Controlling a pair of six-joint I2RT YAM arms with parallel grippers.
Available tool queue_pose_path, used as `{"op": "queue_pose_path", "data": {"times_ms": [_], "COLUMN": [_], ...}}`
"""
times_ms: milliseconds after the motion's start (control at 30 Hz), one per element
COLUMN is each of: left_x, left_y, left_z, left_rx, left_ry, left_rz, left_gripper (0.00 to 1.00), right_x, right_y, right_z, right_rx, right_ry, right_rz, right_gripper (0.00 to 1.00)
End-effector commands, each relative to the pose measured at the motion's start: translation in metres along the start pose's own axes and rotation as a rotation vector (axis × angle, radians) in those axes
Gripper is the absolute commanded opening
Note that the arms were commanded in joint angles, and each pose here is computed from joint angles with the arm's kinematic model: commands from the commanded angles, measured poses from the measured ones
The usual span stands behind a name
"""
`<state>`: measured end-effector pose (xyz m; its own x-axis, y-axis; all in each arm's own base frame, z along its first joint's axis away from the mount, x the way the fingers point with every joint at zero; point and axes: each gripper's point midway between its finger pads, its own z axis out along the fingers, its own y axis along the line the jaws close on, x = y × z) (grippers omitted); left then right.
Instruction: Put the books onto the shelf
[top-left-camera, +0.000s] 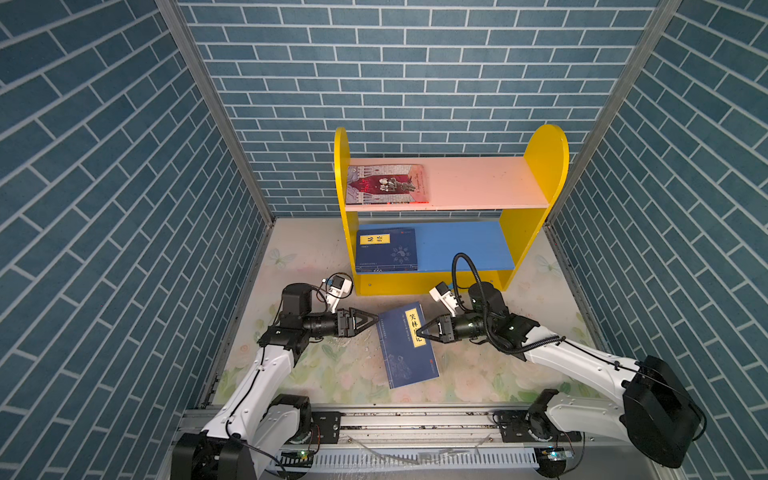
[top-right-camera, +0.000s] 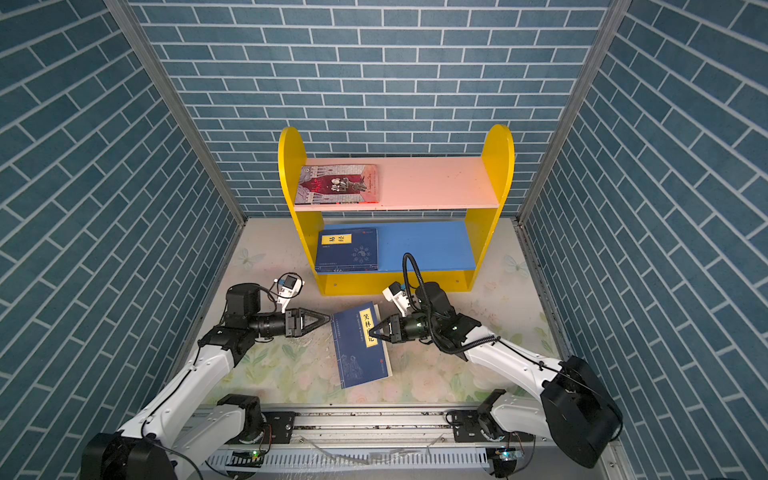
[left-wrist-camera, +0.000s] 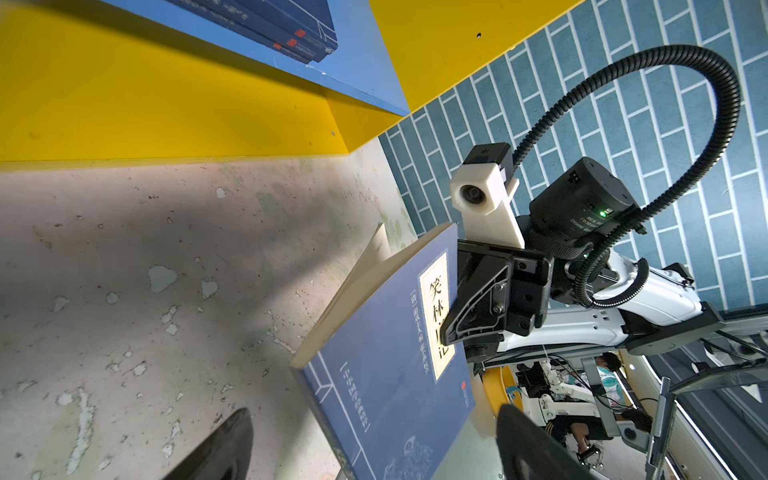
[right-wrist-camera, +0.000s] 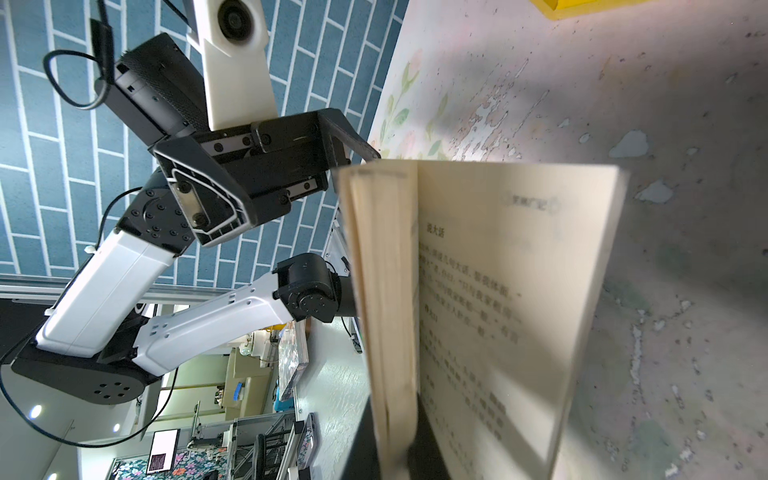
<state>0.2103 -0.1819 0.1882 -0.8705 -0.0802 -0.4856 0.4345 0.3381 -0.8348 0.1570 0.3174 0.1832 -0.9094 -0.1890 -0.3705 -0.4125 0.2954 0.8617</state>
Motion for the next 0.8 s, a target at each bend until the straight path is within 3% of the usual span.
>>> {"op": "queue_pose_path", "data": {"times_ms": [0, 133, 567, 767], "left_x": [0.006, 0.007, 0.009, 0.004], "left_y": [-0.01, -0.02, -0.036, -0.037], "left_z": [0.003, 0.007, 0.02, 0.02], "left_rx": [0.06, 0.107, 0.168, 0.153], "left_ry": [0.025, 0.053, 0.147, 0.127], "left_rz": [0.0, -0.023, -0.054, -0.04], "left_gripper": [0.9, 0.88, 0.68, 0.48], "right_x": [-0.01, -0.015, -0.028, -0.032], "right_y": [0.026, 0.034, 0.047, 0.046], "right_z": [-0.009, -0.009, 0.0, 0.007], "right_rx": [-0.059, -0.082, -0.16, -0.182], "right_ry": [-0.01, -0.012, 0.012, 0.036], "right_rz": [-0.092, -0.105, -0.112, -0.097], "right_gripper": [0.0, 0.0, 0.0, 0.0]}}
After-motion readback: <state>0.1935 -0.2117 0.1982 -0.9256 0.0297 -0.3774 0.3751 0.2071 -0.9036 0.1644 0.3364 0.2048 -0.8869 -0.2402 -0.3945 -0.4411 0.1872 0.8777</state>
